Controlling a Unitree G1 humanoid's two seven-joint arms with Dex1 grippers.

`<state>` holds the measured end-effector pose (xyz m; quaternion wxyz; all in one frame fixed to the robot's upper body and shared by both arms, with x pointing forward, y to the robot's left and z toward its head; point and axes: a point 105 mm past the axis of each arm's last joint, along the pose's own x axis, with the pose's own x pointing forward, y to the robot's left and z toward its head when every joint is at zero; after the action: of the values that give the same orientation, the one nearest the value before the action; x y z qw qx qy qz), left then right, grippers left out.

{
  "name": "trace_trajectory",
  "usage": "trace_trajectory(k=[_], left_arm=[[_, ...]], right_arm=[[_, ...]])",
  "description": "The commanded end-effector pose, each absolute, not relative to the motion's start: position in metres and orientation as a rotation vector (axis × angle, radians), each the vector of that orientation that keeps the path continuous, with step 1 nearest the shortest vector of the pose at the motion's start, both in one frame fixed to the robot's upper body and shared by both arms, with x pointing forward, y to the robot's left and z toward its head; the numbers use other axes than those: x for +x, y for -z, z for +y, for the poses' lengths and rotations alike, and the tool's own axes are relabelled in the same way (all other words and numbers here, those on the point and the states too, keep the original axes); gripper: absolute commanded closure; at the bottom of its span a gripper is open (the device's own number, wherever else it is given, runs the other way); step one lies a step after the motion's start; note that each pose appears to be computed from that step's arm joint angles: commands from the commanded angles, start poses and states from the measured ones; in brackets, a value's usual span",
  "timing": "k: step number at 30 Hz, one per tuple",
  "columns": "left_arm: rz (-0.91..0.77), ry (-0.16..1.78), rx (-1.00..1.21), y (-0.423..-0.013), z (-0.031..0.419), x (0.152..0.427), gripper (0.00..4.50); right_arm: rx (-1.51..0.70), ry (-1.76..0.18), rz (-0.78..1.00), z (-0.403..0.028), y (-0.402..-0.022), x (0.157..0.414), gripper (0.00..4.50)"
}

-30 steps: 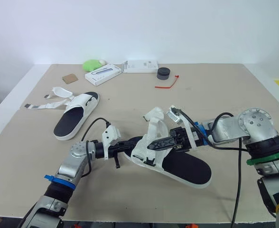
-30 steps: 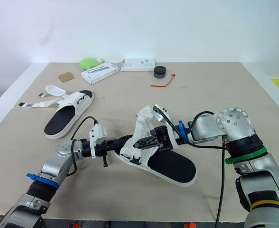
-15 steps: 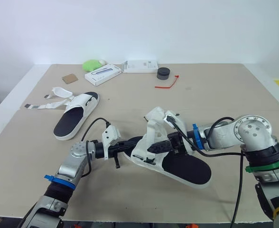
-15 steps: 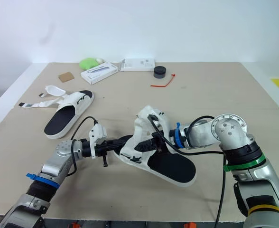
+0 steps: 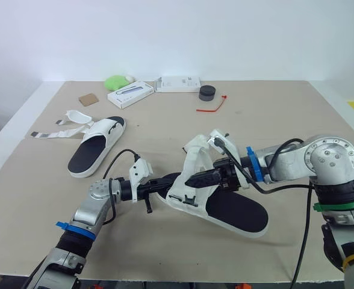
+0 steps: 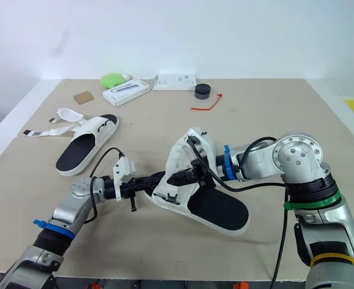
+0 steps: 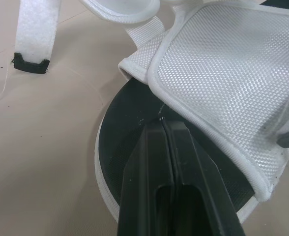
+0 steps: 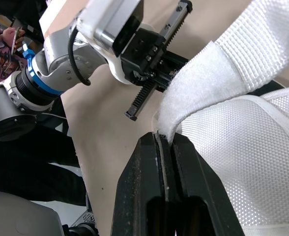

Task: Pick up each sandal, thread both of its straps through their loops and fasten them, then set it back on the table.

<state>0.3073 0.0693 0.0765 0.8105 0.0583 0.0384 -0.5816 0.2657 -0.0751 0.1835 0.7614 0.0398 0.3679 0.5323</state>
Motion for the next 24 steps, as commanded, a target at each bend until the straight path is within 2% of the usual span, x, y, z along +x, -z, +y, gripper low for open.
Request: trace_trajectory(k=[1, 10, 14, 24], left_arm=[[0.456, 1.18, 0.085, 0.004, 0.092, 0.285, 4.5], [0.455, 1.182, 0.085, 0.003, 0.091, 0.286, 4.5], [0.456, 1.184, 0.085, 0.003, 0.09, 0.286, 4.5], [0.458, 1.181, 0.081, 0.004, 0.09, 0.284, 4.5]], right_arm=[[0.079, -1.183, 0.747, -0.074, -0.195, 0.26, 4.43], [0.089, -1.136, 0.788, -0.079, -0.184, 0.258, 4.43], [0.109, -1.065, 0.856, -0.084, -0.166, 0.262, 4.43], [0.187, -1.093, 0.872, -0.081, -0.171, 0.254, 4.43]])
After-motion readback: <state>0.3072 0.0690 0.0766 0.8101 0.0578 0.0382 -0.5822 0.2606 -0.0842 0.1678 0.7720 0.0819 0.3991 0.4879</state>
